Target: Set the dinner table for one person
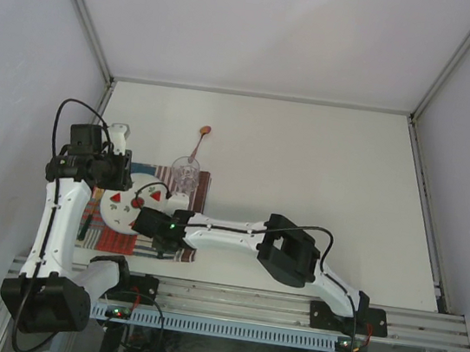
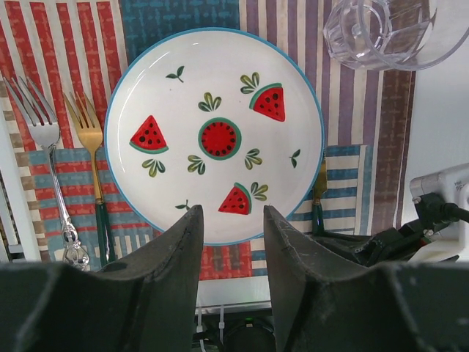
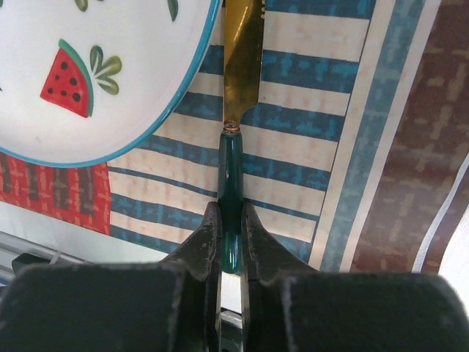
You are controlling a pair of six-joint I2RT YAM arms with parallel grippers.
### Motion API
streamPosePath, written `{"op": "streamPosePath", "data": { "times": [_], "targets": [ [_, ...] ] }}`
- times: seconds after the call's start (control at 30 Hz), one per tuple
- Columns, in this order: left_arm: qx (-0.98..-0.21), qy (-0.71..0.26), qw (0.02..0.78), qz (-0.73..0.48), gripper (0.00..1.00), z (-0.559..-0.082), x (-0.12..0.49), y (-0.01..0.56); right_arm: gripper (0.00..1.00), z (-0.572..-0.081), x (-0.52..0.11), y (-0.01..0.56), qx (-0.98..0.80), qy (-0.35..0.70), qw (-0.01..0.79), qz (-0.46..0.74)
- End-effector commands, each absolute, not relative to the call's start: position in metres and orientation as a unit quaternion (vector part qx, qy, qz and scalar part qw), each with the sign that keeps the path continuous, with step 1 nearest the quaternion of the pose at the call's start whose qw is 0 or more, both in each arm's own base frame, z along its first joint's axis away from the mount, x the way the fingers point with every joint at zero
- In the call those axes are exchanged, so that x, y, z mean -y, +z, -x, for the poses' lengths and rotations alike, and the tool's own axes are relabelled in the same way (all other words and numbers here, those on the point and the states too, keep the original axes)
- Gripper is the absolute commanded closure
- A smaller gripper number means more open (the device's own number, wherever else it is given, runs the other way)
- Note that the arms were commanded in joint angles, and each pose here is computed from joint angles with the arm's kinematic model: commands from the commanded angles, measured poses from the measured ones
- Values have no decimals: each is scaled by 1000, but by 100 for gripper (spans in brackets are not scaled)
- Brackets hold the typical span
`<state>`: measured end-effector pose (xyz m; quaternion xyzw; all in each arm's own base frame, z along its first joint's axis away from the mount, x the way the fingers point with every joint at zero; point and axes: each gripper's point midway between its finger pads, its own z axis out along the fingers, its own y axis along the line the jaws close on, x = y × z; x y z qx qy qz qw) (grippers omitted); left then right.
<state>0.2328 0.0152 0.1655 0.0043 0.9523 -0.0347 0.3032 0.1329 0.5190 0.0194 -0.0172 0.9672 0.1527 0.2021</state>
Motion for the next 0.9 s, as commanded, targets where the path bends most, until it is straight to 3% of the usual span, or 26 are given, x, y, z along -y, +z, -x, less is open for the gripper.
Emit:
{"op": "streamPosePath", "data": {
  "times": [0.0,0.87],
  "targets": [
    [-950,-46,307,-15,57,-230,-12,164,100,-107,-500,6,-977,116,181,-1],
    [-953,-47,300,-10,57,-236,-15,156,100,-130,-447,-18,-980,74,182,-12]
  ]
}}
